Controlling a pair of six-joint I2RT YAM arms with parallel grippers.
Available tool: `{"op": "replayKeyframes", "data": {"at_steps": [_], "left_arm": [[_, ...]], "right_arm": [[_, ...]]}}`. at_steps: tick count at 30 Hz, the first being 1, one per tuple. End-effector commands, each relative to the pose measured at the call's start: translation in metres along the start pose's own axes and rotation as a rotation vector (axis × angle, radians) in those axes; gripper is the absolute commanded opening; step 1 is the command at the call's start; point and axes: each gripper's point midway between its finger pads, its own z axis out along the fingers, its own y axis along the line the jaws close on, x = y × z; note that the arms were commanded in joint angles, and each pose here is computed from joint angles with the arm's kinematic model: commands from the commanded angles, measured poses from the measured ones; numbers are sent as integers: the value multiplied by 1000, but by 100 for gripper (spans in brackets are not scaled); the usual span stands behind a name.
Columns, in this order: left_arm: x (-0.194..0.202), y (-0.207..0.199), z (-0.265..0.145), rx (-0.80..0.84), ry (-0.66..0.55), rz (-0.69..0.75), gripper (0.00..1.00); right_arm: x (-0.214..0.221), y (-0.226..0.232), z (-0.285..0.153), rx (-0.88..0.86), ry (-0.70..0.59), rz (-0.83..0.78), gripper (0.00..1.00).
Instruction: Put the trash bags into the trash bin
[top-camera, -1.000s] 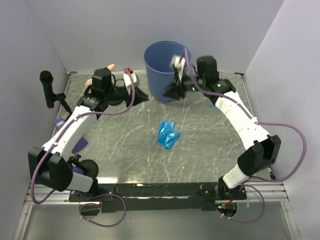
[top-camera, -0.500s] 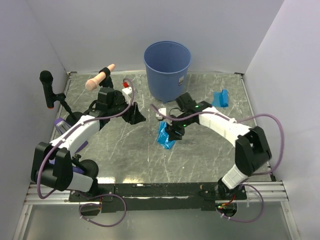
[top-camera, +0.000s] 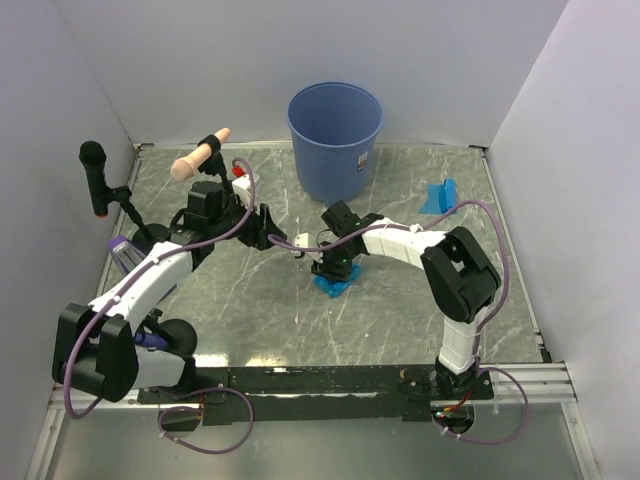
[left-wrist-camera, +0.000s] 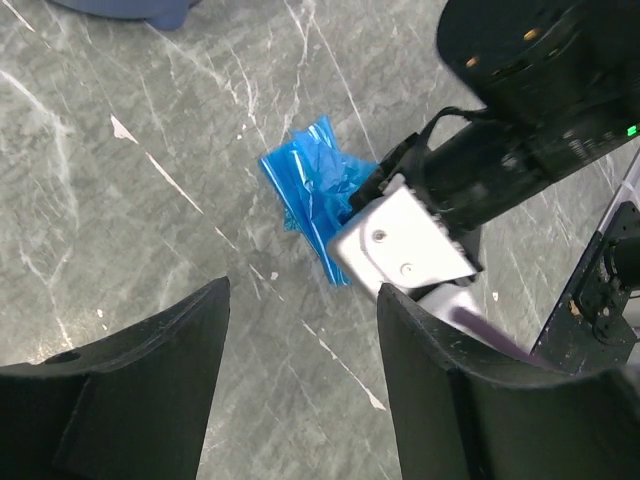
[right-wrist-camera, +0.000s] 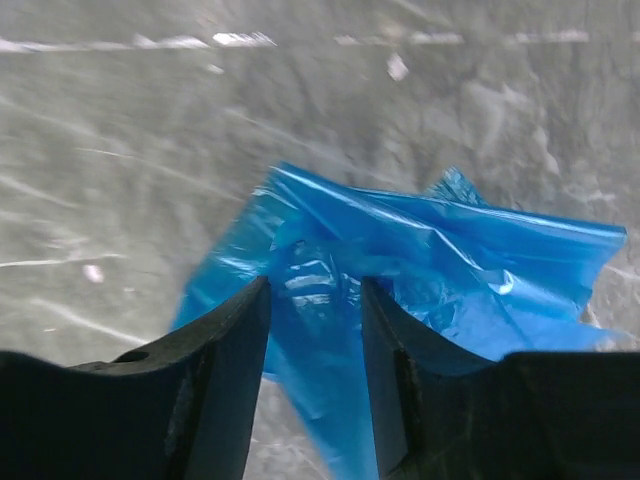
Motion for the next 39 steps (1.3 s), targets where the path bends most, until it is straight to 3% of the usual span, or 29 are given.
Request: {"op": "replayKeyframes", "data": {"at_steps": [1, 3, 7, 11, 19, 27, 33, 39], "left_arm": [[-9, -2, -7, -12, -37, 4, 65], [-11, -2, -7, -9, -39, 7, 65], [-13, -2, -5, -2, -42, 5, 64], [-13, -1, -3, 5, -39, 6, 64], [2, -10, 11, 127, -8, 22, 62], [22, -25, 67, 295, 86, -58, 61], [42, -22, 108, 253, 177, -119, 61], [74, -29, 137, 287, 326, -159, 48]], "right_arm": [[-10, -25, -3, 113, 12, -46, 46], [-7, -23, -1, 104, 28, -40, 44], [-4, -16, 3, 58, 52, -44, 16], [-10, -12, -7, 60, 14, -45, 0], [-57, -13, -73, 170, -204, -14, 0], [-77, -22, -108, 250, -301, 132, 0], [-69, -41, -126, 356, -312, 268, 21], [-52, -50, -137, 430, -313, 333, 37]]}}
